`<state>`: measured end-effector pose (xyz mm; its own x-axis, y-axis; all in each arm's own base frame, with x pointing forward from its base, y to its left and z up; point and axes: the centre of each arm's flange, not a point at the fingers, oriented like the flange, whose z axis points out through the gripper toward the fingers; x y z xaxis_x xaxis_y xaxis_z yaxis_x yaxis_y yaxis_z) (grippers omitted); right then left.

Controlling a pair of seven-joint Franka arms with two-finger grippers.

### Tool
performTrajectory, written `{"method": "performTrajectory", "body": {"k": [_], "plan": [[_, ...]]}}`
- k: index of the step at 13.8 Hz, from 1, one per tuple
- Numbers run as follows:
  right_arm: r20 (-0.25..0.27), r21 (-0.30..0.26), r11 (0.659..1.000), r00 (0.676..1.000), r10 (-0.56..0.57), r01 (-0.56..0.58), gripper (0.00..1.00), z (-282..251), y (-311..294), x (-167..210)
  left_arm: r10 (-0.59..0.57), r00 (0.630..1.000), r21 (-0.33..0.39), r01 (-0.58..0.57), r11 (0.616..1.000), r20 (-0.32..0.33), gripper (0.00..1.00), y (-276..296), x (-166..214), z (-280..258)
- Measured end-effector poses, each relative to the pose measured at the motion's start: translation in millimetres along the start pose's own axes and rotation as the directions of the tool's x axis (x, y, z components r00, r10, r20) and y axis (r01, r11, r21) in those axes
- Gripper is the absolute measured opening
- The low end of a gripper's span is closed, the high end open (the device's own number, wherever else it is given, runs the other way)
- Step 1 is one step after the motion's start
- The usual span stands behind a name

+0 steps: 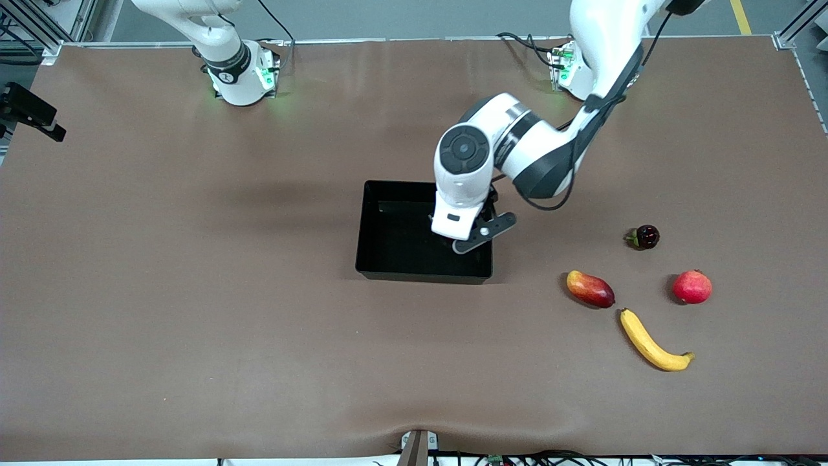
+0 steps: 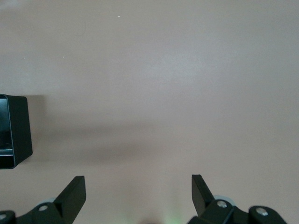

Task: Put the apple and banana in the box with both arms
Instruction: 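Move the left gripper over the yellow banana and lower it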

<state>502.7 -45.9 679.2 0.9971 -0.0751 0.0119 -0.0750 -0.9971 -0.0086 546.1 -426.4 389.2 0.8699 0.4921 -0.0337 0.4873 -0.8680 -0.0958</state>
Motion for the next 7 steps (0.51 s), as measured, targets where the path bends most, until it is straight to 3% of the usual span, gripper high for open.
{"method": "performTrajectory", "body": {"k": [7], "plan": [[-0.001,0.000,1.000,1.000,-0.007,0.007,1.00,0,-1,0,-0.210,0.978,-0.004,0.210,0.978,-0.011,1.00,-114,184,-4]]}}
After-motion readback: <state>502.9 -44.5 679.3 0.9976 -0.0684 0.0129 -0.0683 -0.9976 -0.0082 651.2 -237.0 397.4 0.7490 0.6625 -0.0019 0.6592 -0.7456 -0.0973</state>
